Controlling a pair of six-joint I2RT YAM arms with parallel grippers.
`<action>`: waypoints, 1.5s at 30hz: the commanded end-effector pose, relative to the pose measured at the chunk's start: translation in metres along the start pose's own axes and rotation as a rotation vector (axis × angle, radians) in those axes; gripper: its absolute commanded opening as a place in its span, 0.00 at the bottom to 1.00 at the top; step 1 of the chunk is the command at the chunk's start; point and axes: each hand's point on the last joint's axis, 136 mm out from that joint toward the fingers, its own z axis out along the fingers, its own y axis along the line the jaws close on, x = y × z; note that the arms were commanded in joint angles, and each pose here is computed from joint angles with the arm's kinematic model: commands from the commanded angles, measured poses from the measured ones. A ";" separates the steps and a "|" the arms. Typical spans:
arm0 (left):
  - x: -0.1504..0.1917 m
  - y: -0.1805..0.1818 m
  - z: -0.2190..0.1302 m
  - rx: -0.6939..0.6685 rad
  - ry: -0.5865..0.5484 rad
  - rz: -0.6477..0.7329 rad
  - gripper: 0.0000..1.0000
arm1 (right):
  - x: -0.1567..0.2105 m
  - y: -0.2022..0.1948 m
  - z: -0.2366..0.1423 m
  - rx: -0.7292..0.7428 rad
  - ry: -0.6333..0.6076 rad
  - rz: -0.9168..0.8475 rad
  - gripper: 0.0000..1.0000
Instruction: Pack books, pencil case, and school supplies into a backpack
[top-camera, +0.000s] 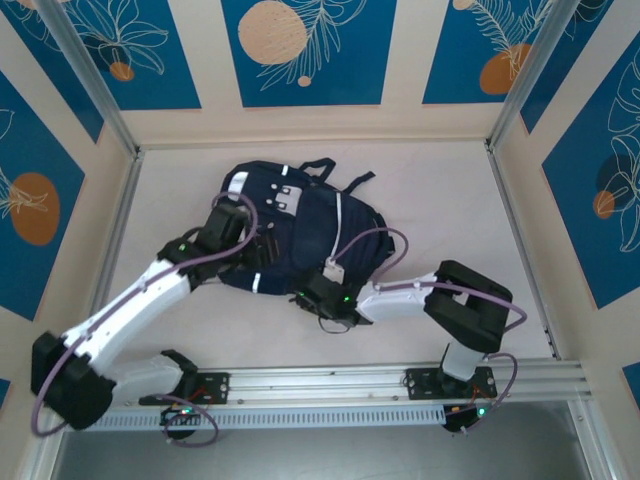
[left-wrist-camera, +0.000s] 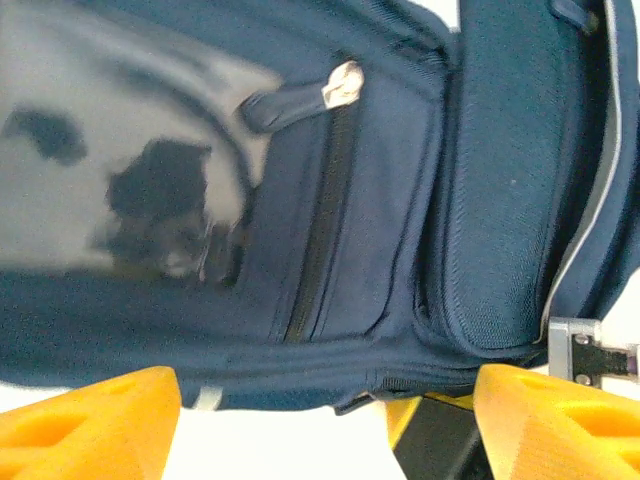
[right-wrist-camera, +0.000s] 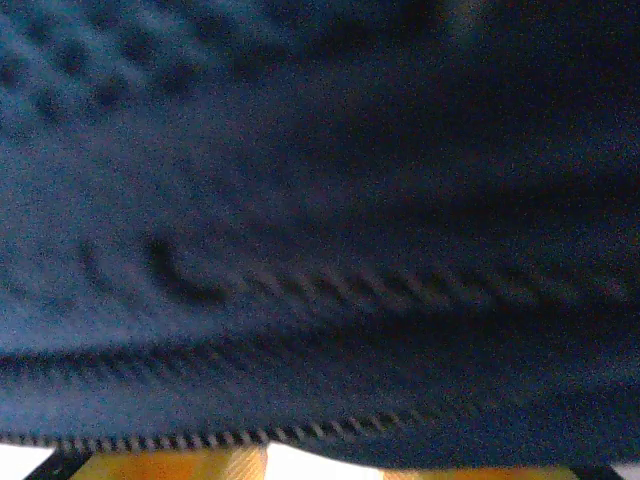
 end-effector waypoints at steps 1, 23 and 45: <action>-0.010 -0.023 0.003 0.060 0.058 0.095 0.72 | -0.012 -0.006 -0.012 -0.052 -0.019 -0.016 0.35; -0.010 -0.069 0.090 -0.020 0.287 0.266 0.58 | -0.061 -0.091 -0.090 -0.055 -0.165 0.059 0.45; 0.010 -0.083 0.102 0.024 0.340 0.266 0.35 | -0.087 -0.110 -0.091 -0.044 -0.196 0.103 0.45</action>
